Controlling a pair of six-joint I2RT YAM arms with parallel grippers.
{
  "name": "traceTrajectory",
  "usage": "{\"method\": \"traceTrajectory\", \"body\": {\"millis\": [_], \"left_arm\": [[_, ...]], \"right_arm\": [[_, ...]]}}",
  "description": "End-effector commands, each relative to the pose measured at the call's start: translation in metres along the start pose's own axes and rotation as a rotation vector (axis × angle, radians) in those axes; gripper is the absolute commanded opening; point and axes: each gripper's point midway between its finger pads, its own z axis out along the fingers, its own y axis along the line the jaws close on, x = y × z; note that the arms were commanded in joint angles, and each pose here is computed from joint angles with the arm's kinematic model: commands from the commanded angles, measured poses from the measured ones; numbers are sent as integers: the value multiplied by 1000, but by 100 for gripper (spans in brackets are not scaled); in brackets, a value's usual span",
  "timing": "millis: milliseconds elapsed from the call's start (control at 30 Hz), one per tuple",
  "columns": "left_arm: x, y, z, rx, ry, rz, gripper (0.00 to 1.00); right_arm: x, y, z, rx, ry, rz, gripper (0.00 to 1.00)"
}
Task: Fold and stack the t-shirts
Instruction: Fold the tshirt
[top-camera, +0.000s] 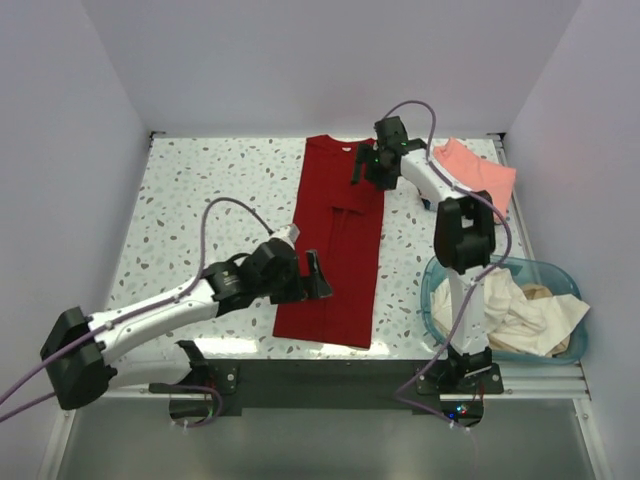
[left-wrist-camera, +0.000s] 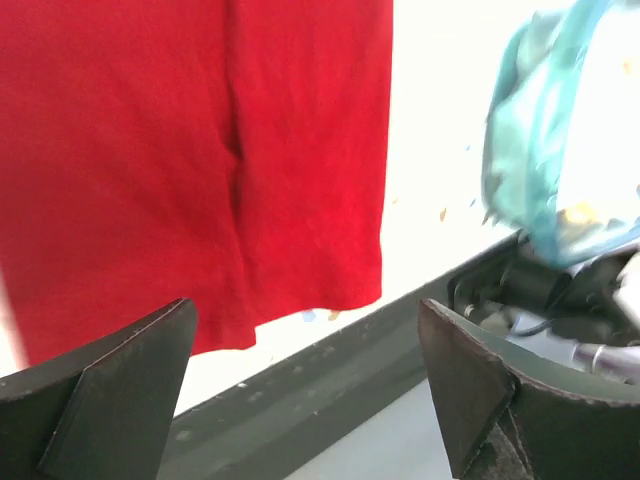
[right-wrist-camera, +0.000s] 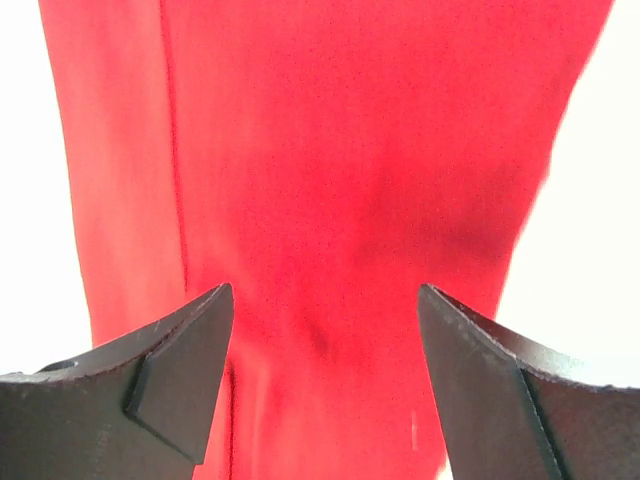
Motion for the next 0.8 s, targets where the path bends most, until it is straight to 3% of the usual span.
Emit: {"method": "traceTrajectory", "body": {"millis": [0, 33, 67, 133, 167, 367, 600, 767], "left_arm": [[-17, 52, -22, -138, -74, 3, 97], [-14, 69, -23, -170, -63, -14, 97], [-16, 76, -26, -176, -71, -29, 96], [-19, 91, -26, -199, -73, -44, 95], [-19, 93, -25, -198, -70, -36, 95], [2, 106, -13, -214, 36, 31, 93], [11, 104, -15, -161, 49, 33, 98], [17, 111, -20, -169, 45, 24, 99]], "right_arm": [[26, 40, -69, -82, -40, -63, 77], [34, 47, -93, -92, -57, -72, 76], [83, 40, -84, -57, 39, -64, 76], [117, 43, -106, -57, 77, -24, 74], [164, 35, -105, -25, 160, -42, 72], [290, 23, -150, 62, 298, -36, 71], [338, -15, -194, 128, 280, 45, 67], [361, -27, -198, 112, 341, 26, 61]]}}
